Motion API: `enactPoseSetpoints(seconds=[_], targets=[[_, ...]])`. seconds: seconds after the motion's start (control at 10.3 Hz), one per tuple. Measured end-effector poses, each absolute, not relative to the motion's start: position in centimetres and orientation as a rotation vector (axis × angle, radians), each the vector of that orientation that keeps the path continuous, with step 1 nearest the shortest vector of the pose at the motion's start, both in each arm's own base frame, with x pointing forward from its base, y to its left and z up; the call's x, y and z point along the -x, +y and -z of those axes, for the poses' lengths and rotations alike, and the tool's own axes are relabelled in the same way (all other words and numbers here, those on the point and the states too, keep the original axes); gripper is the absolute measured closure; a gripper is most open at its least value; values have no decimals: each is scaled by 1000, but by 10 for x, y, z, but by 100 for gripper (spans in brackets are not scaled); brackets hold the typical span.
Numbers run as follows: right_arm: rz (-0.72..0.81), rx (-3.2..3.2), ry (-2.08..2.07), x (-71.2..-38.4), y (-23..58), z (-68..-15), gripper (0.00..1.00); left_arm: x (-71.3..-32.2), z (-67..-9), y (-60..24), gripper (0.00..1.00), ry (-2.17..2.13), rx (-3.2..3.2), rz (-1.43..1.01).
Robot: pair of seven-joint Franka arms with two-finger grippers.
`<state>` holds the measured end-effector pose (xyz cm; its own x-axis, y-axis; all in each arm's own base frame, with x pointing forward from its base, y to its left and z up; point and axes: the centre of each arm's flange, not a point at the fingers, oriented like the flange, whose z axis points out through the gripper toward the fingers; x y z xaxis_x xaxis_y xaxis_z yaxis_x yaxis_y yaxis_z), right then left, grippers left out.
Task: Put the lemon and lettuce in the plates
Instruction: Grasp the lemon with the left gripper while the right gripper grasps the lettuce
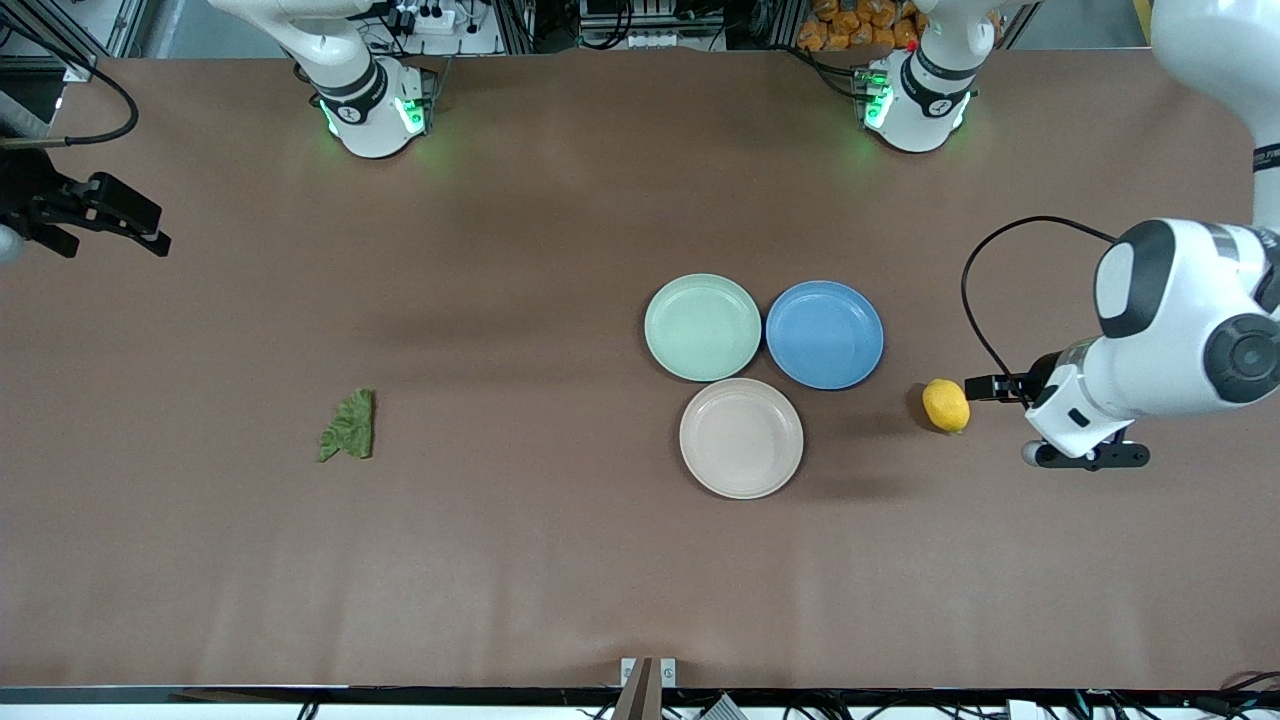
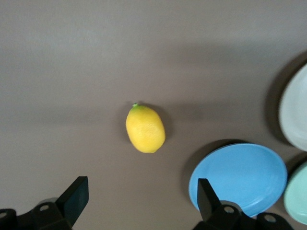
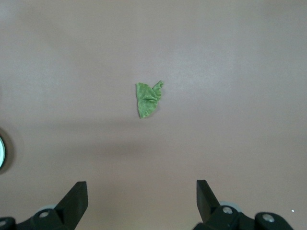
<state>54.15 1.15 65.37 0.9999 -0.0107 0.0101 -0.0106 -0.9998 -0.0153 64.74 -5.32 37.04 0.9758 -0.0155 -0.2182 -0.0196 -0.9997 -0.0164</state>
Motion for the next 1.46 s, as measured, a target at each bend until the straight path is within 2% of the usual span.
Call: enactPoseSetpoints(seconds=[0.68, 0.87, 1.07, 1.46], targets=[[-5, 3127, 18, -545, 11, -636, 0, -643, -288, -59, 0, 67, 3107, -387], [-33, 3127, 19, -548, 11, -615, 0, -640, -267, -59, 0, 75, 3090, -409], [-70, 3126, 20, -555, 12, -558, 0, -639, -246, -57, 0, 75, 3019, -390], [-115, 3123, 48, -566, 6, -368, 0, -640, -214, -55, 0, 1, 3024, -383]])
